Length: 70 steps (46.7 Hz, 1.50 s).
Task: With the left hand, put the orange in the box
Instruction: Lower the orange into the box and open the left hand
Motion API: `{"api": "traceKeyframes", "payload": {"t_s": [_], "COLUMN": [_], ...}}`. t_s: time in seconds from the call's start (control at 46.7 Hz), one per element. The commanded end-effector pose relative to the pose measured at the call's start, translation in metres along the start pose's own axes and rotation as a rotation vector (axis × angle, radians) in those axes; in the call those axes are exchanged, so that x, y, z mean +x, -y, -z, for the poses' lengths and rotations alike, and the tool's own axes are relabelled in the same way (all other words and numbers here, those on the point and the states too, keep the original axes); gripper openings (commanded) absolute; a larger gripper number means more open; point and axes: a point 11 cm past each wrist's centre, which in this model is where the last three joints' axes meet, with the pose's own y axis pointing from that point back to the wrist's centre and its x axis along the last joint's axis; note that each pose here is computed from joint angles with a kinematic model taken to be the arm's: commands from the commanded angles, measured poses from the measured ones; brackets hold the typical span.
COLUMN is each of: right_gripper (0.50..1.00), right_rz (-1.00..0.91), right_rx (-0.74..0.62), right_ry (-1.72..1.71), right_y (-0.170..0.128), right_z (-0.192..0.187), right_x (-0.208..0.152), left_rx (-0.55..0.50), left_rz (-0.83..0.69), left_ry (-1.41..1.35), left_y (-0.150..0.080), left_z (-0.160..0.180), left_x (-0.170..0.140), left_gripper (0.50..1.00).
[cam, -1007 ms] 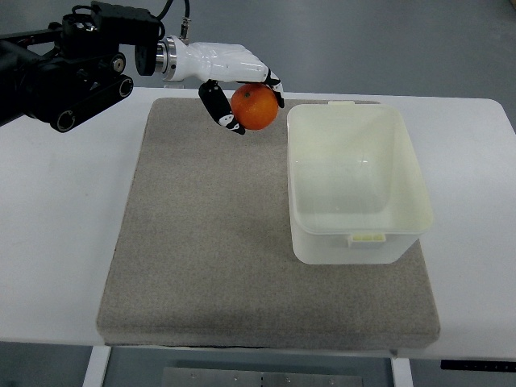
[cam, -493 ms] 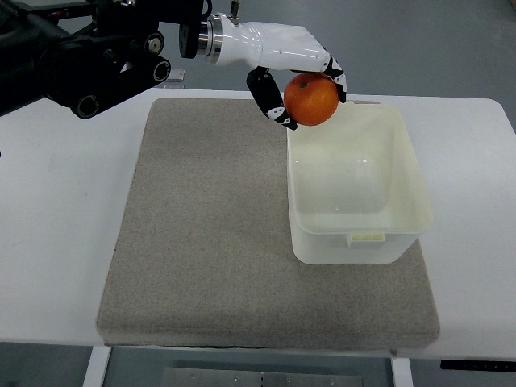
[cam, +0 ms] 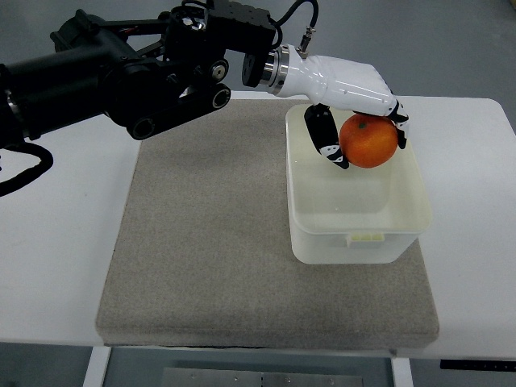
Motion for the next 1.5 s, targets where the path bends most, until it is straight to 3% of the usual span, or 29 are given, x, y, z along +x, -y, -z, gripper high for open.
{"api": "traceKeyframes", "payload": {"t_s": [0.0, 0.45, 0.621, 1.221, 1.329, 1.479], "right_gripper": [0.926, 0.926, 0.926, 0.926, 0.926, 0.926], "right_rz": [0.0, 0.0, 0.0, 0.0, 0.0, 0.0], "right_rx": [0.0, 0.0, 0.0, 0.0, 0.0, 0.0], "right_ry": [-0.001, 0.001, -0.001, 0.001, -0.001, 0.001], "right_y": [0.0, 0.0, 0.0, 0.0, 0.0, 0.0], "right_z": [0.0, 0.0, 0.0, 0.0, 0.0, 0.0], "right_x": [0.0, 0.0, 0.0, 0.0, 0.0, 0.0], "left_rx": [-0.018, 0.025, -0.008, 0.025, 0.024, 0.023], "left_rz": [0.008, 0.06, 0.078, 0.086, 0.087, 0.091], "left_ry": [-0.004, -0.051, -0.069, -0.099, -0.112, -0.127], "left_y": [0.008, 0.007, 0.021, 0.016, 0.016, 0.016], "left_z": [-0.006, 0.01, 0.0, 0.011, 0.011, 0.011], "left_x": [-0.004, -0.039, -0.052, -0.066, -0.072, -0.078], "left_gripper": [0.5, 0.5, 0.5, 0.501, 0.681, 0.713]}}
